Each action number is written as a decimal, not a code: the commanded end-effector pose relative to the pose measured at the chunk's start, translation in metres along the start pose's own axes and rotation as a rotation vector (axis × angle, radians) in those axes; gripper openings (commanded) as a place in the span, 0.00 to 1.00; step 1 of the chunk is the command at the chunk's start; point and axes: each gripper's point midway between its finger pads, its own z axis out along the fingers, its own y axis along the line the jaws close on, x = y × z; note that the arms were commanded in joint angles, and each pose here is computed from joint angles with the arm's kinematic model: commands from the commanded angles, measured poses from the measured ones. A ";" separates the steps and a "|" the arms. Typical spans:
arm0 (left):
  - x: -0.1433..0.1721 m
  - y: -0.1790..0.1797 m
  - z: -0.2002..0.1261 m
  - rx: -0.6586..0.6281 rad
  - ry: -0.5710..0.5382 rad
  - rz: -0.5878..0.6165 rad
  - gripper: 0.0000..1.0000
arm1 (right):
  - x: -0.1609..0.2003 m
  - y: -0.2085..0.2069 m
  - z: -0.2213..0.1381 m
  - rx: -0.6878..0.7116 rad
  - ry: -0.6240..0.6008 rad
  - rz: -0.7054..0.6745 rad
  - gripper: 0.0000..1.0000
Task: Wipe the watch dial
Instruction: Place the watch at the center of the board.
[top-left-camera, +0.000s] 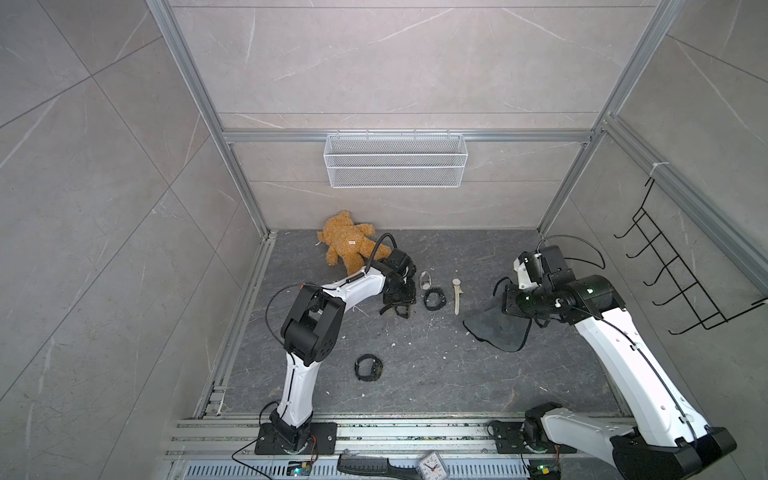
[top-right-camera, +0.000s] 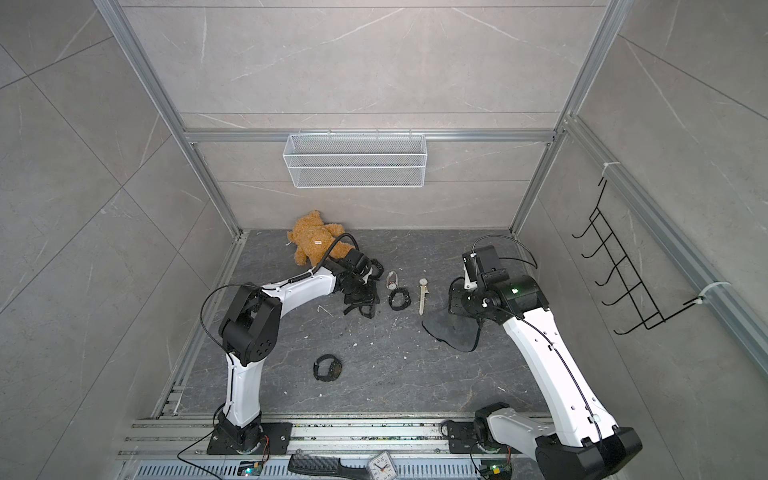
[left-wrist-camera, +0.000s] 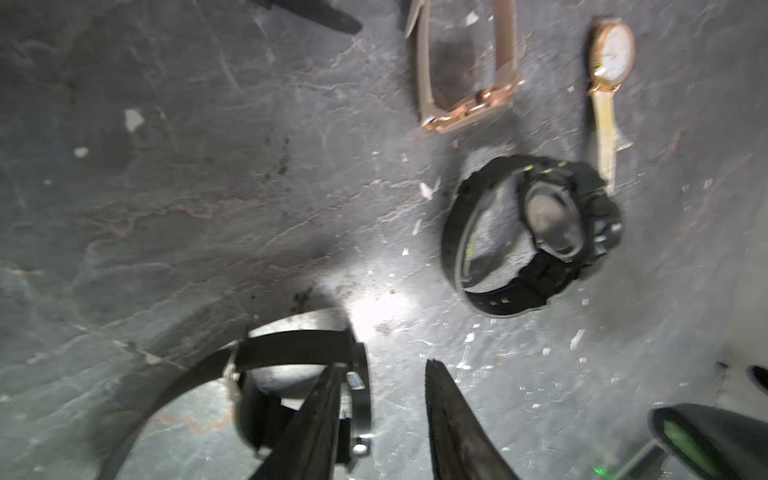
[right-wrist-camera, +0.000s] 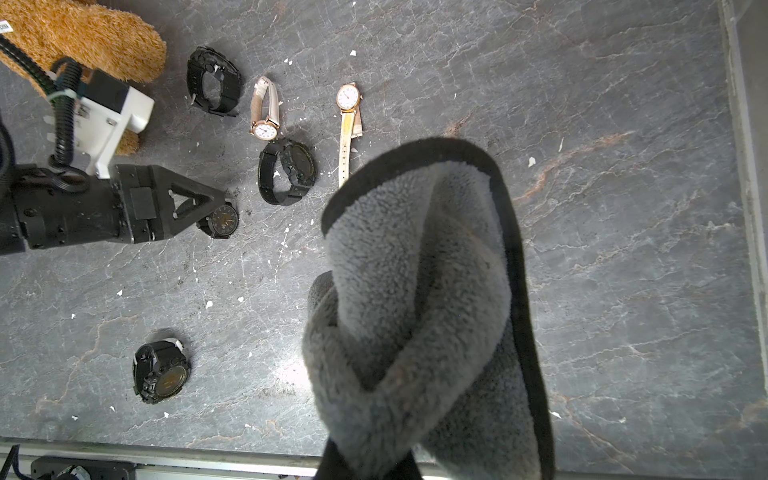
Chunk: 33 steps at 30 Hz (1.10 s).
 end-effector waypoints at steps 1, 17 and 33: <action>-0.016 -0.027 -0.019 0.101 -0.050 0.098 0.44 | 0.000 -0.004 -0.004 0.015 -0.003 0.023 0.00; 0.052 -0.015 -0.070 0.135 -0.044 0.778 0.55 | 0.000 0.002 -0.005 -0.003 0.023 0.036 0.00; 0.052 0.019 -0.026 0.026 0.053 0.934 0.54 | 0.007 -0.011 -0.028 0.043 -0.001 0.074 0.00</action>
